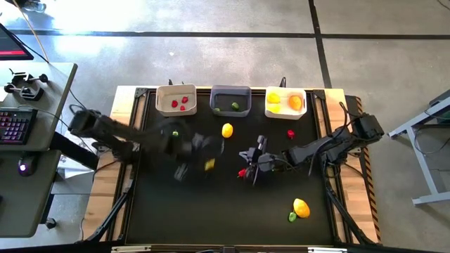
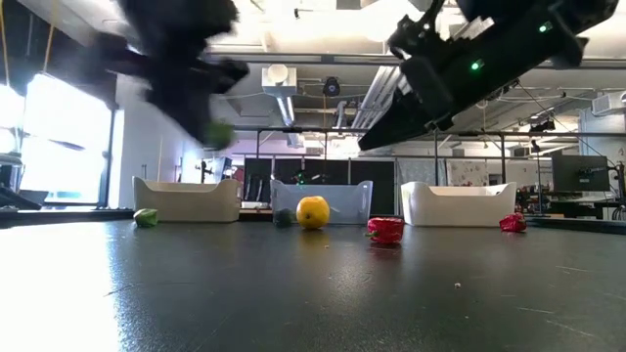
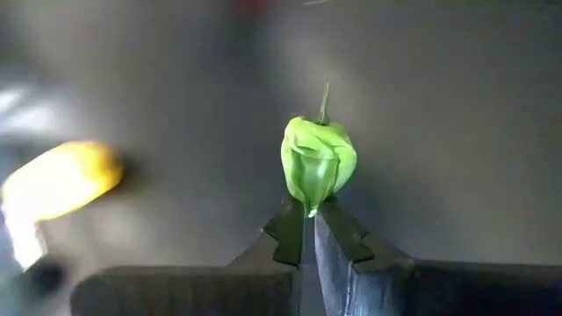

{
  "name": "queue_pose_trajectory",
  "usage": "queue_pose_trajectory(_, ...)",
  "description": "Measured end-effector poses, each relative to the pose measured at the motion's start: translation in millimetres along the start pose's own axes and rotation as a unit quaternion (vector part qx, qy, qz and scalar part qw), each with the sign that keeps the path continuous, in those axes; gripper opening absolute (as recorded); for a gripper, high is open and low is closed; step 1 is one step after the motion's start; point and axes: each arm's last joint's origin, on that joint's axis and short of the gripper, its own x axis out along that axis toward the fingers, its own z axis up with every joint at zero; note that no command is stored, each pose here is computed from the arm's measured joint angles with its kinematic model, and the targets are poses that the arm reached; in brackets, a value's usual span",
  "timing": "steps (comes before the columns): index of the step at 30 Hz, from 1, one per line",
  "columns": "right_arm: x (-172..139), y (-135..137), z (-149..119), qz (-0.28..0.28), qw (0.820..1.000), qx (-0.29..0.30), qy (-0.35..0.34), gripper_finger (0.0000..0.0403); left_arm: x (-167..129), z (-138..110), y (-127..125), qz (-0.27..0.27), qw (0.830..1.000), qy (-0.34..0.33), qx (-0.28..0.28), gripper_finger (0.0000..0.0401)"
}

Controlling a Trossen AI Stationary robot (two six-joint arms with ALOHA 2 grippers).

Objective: Sort produce into baskets
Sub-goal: Put the green bell pepper into the transparent bin

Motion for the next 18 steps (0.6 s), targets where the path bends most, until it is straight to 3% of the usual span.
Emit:
queue_pose_trajectory(3,6,-10,2,-0.003,1.000,-0.003,0.006,0.0000,1,-21,54,0.055,0.996,-0.009,-0.071,0.0000)
queue_pose_trajectory(8,19,-31,4,-0.007,1.000,-0.004,0.018,0.0000,1,-58,136,0.121,0.975,-0.034,-0.181,0.0000)
queue_pose_trajectory(13,29,-54,5,-0.012,1.000,-0.001,0.028,0.0000,8,-78,199,0.117,0.959,-0.064,-0.250,0.0000)
queue_pose_trajectory(18,37,-73,6,-0.014,0.999,0.003,0.036,0.0000,33,-91,243,0.098,0.953,-0.047,-0.283,0.0000)
